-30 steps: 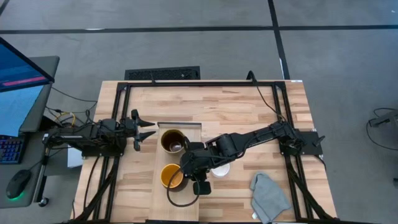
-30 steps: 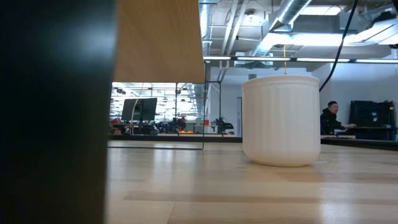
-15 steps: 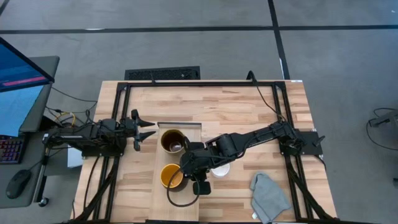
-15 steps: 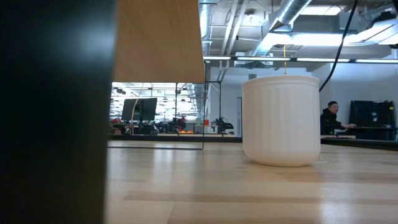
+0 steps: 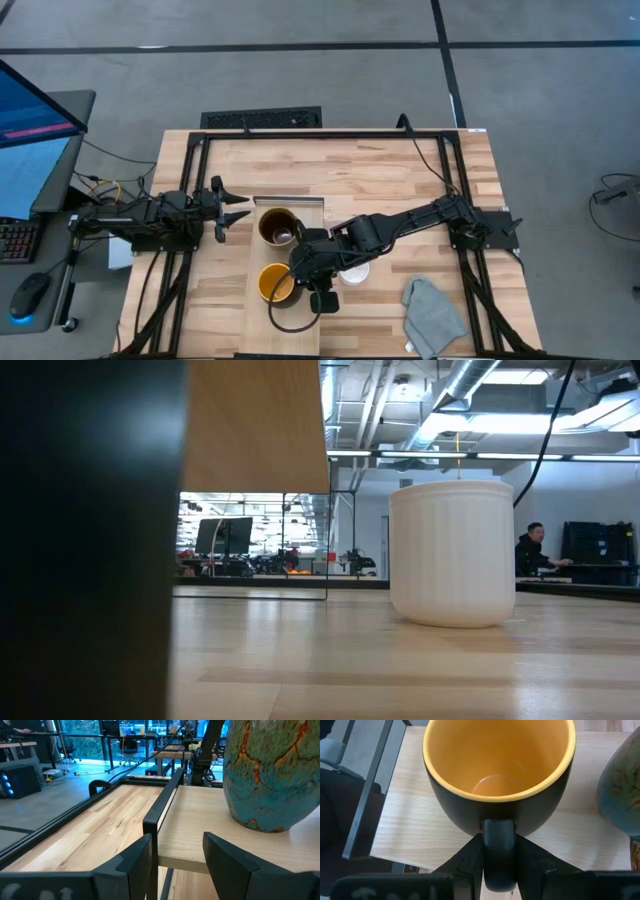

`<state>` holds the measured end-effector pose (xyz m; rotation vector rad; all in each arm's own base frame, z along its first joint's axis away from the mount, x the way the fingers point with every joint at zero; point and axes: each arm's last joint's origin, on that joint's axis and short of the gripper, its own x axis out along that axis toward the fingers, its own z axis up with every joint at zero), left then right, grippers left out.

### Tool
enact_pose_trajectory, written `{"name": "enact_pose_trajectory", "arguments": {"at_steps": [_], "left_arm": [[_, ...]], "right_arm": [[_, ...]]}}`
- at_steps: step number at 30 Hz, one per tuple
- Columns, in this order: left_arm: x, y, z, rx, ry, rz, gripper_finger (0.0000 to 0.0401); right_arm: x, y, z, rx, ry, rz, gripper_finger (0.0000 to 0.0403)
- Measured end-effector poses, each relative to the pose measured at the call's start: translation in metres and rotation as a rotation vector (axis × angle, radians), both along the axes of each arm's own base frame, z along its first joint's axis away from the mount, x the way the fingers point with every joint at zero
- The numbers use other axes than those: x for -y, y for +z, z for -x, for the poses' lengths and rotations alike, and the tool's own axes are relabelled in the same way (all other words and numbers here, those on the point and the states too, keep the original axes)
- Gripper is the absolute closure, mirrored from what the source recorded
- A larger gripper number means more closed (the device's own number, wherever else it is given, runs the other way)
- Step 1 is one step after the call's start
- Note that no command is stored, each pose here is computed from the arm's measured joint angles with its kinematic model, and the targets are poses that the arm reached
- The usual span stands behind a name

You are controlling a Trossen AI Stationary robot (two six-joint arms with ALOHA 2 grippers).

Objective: Stack small to large cups/mugs on shelf
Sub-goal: Put the black mug on the shelf

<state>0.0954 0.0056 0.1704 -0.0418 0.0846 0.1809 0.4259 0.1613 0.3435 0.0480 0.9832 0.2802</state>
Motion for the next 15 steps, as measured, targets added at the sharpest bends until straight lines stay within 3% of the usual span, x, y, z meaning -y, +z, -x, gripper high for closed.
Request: {"name": "enact_pose_trajectory", "arguments": {"at_steps": [5, 15], "left_arm": [[0.0, 0.0, 0.0, 0.0, 0.0, 0.0, 0.0232], [0.0, 0.0, 0.0, 0.0, 0.0, 0.0, 0.0232]], "right_arm": [[0.0, 0.0001, 0.0001, 0.0, 0.001, -0.002, 0.0277], [-0.0001, 0.0002, 0.0001, 0.0, 0.002, -0.003, 0.0203]]}}
